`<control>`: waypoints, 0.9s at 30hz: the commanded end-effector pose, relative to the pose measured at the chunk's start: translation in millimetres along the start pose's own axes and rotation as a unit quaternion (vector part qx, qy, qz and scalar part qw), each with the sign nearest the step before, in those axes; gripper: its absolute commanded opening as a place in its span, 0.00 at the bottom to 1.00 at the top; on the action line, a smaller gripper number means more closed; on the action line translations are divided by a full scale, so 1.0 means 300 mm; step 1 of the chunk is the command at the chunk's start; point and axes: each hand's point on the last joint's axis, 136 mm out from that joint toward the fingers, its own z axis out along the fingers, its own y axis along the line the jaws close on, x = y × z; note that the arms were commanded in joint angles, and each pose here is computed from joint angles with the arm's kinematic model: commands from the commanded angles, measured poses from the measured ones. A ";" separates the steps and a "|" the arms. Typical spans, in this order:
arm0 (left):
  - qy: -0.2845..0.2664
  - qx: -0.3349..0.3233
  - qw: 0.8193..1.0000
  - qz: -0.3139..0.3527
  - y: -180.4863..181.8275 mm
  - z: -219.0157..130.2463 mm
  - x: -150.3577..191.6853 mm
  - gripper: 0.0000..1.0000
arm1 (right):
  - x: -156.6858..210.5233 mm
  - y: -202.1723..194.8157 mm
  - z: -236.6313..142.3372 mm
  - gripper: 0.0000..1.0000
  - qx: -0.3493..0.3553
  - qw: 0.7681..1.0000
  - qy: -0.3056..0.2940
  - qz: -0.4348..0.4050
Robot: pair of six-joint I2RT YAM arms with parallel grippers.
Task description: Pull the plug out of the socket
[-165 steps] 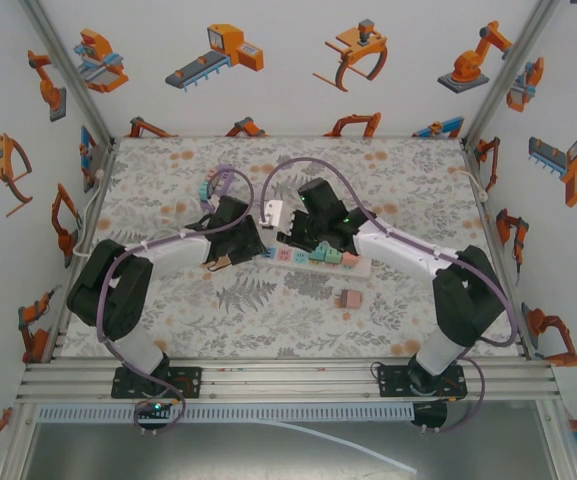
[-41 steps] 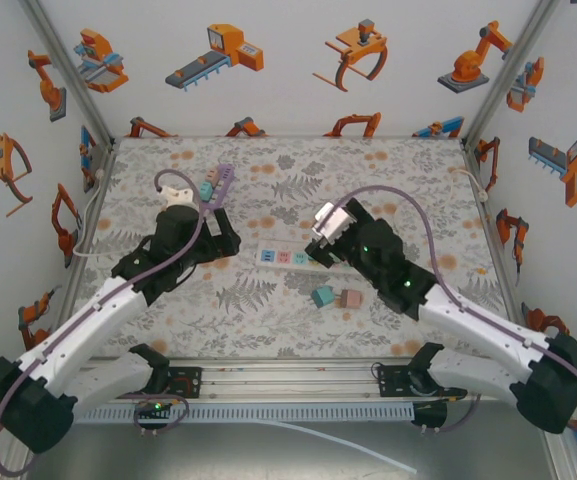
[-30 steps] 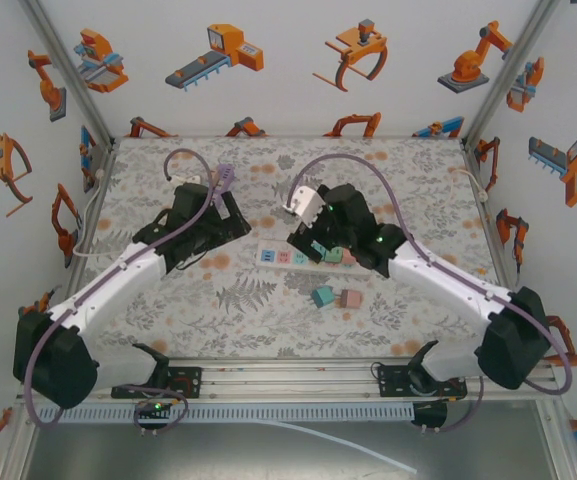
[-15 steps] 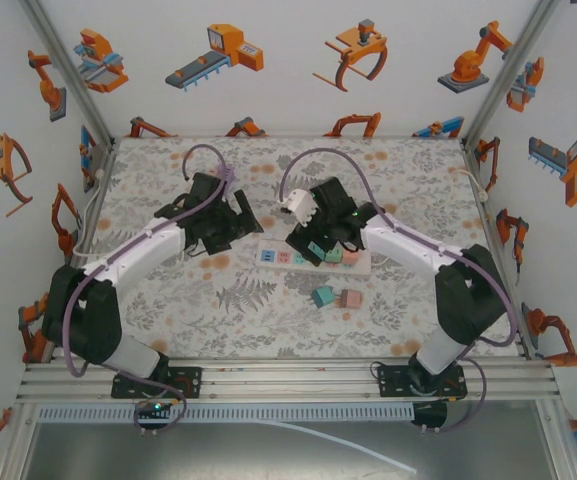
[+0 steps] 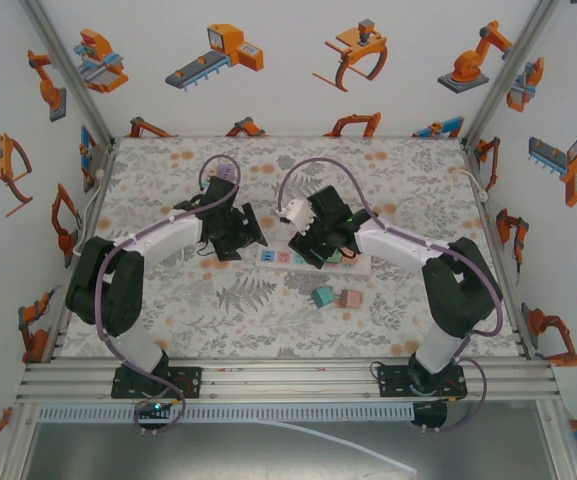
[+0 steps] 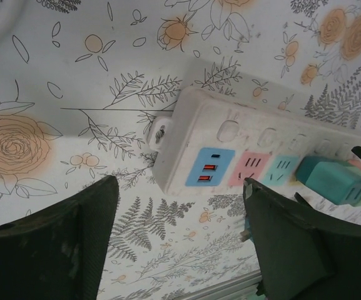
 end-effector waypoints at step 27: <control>0.040 -0.083 0.996 -0.007 0.071 0.100 0.130 0.52 | -0.045 0.020 -0.050 0.32 0.003 0.994 -0.062 -0.085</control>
